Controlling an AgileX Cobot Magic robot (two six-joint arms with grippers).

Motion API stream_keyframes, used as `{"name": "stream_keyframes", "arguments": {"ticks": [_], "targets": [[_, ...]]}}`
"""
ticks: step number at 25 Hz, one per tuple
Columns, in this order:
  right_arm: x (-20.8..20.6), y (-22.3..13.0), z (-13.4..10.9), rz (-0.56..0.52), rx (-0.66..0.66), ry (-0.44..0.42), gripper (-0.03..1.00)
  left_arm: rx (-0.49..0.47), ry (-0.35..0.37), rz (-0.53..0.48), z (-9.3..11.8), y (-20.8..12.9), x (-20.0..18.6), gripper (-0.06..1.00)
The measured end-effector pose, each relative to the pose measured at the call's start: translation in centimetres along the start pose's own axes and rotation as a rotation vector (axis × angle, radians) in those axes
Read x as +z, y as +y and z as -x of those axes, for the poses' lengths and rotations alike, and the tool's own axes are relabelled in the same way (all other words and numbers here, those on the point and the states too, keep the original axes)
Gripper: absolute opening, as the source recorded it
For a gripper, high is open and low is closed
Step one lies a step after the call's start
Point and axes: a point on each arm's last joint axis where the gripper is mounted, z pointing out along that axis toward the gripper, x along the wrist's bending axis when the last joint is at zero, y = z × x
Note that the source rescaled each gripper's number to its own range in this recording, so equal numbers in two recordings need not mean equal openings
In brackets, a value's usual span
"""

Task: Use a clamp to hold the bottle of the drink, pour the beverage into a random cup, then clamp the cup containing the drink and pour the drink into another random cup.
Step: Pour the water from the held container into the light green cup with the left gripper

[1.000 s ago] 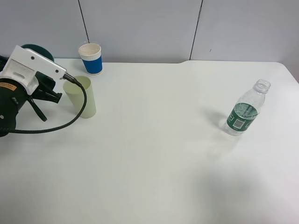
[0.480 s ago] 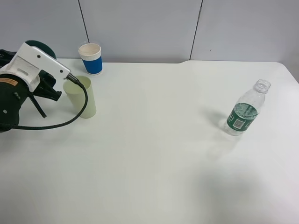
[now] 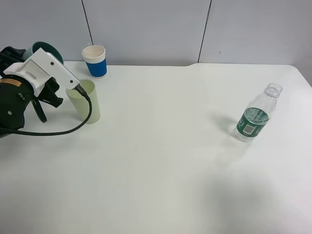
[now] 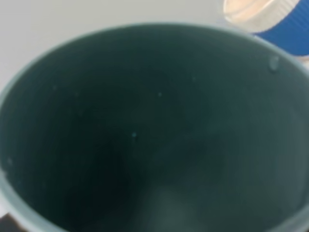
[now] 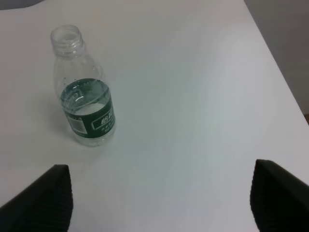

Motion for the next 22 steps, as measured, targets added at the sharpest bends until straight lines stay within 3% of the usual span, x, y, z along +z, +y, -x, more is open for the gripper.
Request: {"name": "stream_keyframes", "arguments": {"ticks": [22], "targets": [[0.0, 0.0, 0.0, 0.0, 0.0, 0.0, 0.44, 0.194, 0.002, 0.066, 0.04, 0.6, -0.01, 0.03]]}}
